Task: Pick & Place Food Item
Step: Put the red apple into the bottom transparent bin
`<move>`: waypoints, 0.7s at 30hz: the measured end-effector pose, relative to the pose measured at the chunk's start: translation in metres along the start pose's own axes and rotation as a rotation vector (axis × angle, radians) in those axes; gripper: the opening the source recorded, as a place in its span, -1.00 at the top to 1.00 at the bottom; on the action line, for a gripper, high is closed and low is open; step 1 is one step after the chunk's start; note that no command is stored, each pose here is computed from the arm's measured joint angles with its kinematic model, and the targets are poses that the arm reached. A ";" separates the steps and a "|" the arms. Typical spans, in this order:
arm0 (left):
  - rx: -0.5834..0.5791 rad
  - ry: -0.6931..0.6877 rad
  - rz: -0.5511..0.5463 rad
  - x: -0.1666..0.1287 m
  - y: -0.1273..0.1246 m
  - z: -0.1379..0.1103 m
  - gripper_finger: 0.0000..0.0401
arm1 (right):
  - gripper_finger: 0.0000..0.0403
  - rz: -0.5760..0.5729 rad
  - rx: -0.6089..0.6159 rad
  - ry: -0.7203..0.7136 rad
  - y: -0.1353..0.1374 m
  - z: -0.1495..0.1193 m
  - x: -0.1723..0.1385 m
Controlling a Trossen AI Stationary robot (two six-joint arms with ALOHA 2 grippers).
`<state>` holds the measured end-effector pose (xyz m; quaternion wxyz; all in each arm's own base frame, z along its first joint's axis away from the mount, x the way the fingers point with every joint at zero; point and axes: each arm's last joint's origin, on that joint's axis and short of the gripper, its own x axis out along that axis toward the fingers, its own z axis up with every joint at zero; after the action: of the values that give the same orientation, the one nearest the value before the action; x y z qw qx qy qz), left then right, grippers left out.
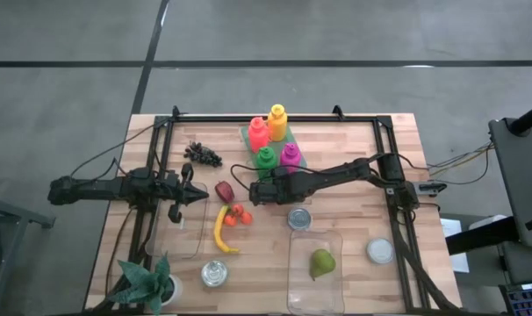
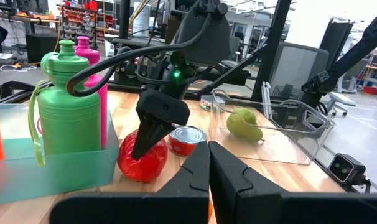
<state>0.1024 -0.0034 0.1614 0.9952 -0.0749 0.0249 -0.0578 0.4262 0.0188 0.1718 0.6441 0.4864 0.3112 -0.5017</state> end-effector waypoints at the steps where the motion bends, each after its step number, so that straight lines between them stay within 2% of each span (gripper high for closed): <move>1: 0.000 0.000 0.000 0.000 0.000 0.000 1.00 | -0.52 0.000 0.000 0.000 0.000 0.000 0.000; 6: 0.000 0.000 0.000 0.000 0.000 0.000 1.00 | -0.59 -0.002 -0.003 0.003 0.000 0.000 0.000; 13: 0.000 0.000 0.000 0.000 0.000 0.000 1.00 | -0.50 -0.003 -0.014 0.005 0.000 0.000 0.000; 21: 0.000 0.000 0.000 0.000 0.000 0.000 1.00 | -0.55 -0.004 -0.014 0.006 0.000 0.000 0.000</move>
<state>0.1024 -0.0034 0.1613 0.9952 -0.0749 0.0250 -0.0576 0.4258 0.0191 0.1716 0.6456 0.4827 0.3176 -0.4993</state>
